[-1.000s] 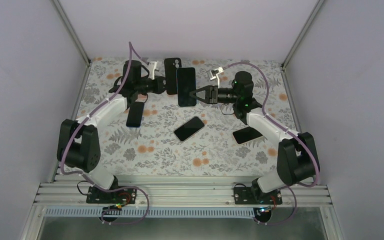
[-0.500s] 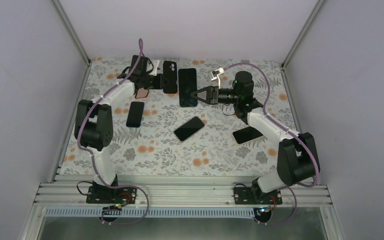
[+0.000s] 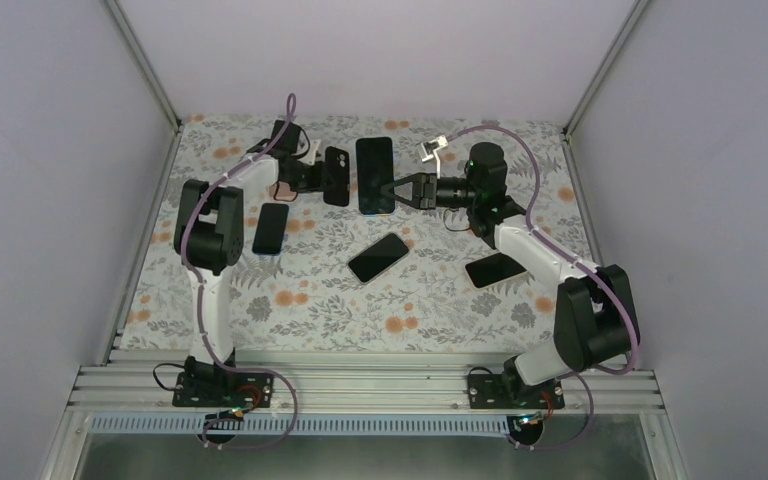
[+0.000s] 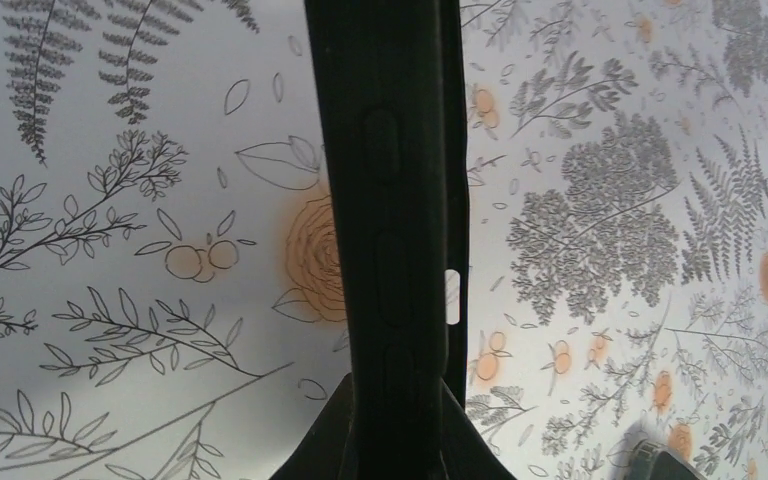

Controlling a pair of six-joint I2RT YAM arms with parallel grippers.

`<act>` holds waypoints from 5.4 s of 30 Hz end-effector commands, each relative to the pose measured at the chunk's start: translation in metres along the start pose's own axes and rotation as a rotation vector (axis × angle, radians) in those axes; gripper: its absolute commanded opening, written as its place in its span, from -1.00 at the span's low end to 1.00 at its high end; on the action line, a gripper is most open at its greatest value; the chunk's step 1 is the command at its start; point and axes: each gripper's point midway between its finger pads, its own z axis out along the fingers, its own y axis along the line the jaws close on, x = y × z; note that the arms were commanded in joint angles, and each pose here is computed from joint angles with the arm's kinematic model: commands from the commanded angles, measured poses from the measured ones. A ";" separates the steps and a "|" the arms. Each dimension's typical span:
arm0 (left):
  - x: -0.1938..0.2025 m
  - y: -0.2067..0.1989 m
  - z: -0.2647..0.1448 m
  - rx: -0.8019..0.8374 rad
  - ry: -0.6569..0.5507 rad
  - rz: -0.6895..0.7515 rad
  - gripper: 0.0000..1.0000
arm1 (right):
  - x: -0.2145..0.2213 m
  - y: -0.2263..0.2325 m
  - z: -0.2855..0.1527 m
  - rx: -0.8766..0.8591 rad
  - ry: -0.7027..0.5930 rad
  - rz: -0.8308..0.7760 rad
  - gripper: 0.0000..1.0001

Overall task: Take the phone out of the phone case
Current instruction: Place the phone case at the center of the board, then place the phone at the center of the board.

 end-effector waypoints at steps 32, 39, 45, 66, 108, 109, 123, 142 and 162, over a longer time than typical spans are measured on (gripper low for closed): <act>-0.013 0.065 0.028 -0.240 0.040 -0.030 -0.36 | -0.012 -0.001 0.003 -0.010 -0.007 -0.051 -0.92; -0.021 0.053 0.011 -0.233 0.002 -0.010 -0.04 | -0.013 -0.001 0.003 -0.005 -0.012 -0.062 -0.92; -0.045 0.025 -0.024 -0.209 -0.093 0.044 0.59 | -0.016 0.002 0.002 0.004 -0.017 -0.085 -0.92; -0.023 -0.196 -0.253 0.556 -0.484 0.590 1.00 | -0.075 0.057 0.000 -0.073 -0.071 -0.350 -0.92; 0.025 -0.257 -0.241 0.818 -0.310 0.513 -0.95 | -0.045 0.083 0.010 -0.196 -0.014 -0.360 -0.47; 0.026 -0.252 -0.241 0.813 -0.309 0.505 -0.95 | -0.044 0.080 0.010 -0.190 -0.012 -0.356 -0.40; 0.075 -0.172 -0.197 0.679 -0.171 0.398 -0.95 | -0.030 0.050 -0.002 -0.097 0.023 -0.364 0.87; 0.122 -0.033 -0.103 0.459 0.037 -0.001 -0.95 | -0.026 0.055 -0.007 -0.056 0.011 -0.402 0.99; 0.124 0.013 -0.053 0.409 0.101 -0.154 -0.94 | -0.027 0.049 -0.004 -0.069 0.014 -0.373 0.99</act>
